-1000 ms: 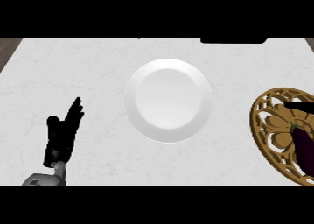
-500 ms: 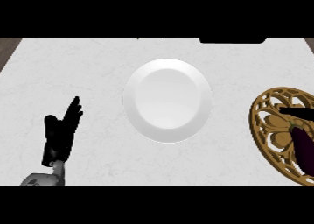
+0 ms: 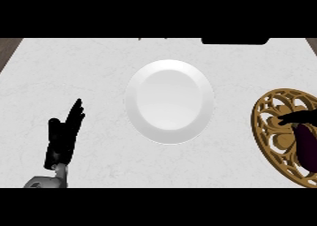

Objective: Pick the eggplant from the placemat and place it in the plate

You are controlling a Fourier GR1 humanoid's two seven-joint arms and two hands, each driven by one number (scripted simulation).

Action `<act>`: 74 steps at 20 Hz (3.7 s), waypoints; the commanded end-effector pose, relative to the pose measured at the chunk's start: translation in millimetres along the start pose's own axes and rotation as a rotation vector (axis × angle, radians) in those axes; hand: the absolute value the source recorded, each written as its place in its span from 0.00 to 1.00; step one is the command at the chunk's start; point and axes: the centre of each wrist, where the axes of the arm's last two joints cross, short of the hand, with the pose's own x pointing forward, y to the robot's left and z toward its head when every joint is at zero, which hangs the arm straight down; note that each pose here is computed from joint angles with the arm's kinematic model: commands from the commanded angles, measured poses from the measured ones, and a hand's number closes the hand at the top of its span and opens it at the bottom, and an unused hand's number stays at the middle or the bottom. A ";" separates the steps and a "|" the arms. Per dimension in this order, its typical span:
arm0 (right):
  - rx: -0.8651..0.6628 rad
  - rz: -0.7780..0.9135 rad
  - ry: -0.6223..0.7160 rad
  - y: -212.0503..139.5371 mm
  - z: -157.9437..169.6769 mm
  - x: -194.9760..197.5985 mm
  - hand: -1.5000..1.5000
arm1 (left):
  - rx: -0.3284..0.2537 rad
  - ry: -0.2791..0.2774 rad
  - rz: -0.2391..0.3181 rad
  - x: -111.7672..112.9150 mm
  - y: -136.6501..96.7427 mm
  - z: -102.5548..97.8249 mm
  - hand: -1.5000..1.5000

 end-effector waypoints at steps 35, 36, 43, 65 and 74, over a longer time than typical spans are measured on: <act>-1.211 -0.174 0.250 -58.3 -143.1 407.7 1.00 | -0.035 0.003 0.010 2.3 -17.6 -0.5 0.50; -1.222 -0.152 0.293 -53.3 -149.6 413.4 1.00 | -0.051 -0.016 -0.007 5.0 -6.9 -1.4 0.50; -1.188 -0.199 0.415 -50.5 -167.8 420.4 1.00 | -0.026 -0.016 -0.001 -4.9 -14.5 -0.4 0.50; -0.639 -0.309 0.478 -53.7 -225.0 317.9 0.00 | -0.016 -0.011 0.005 11.5 -29.2 -3.4 0.50; -0.954 -0.601 0.033 -56.3 -194.3 313.3 0.00 | 0.012 -0.005 0.021 5.3 -4.5 2.2 0.50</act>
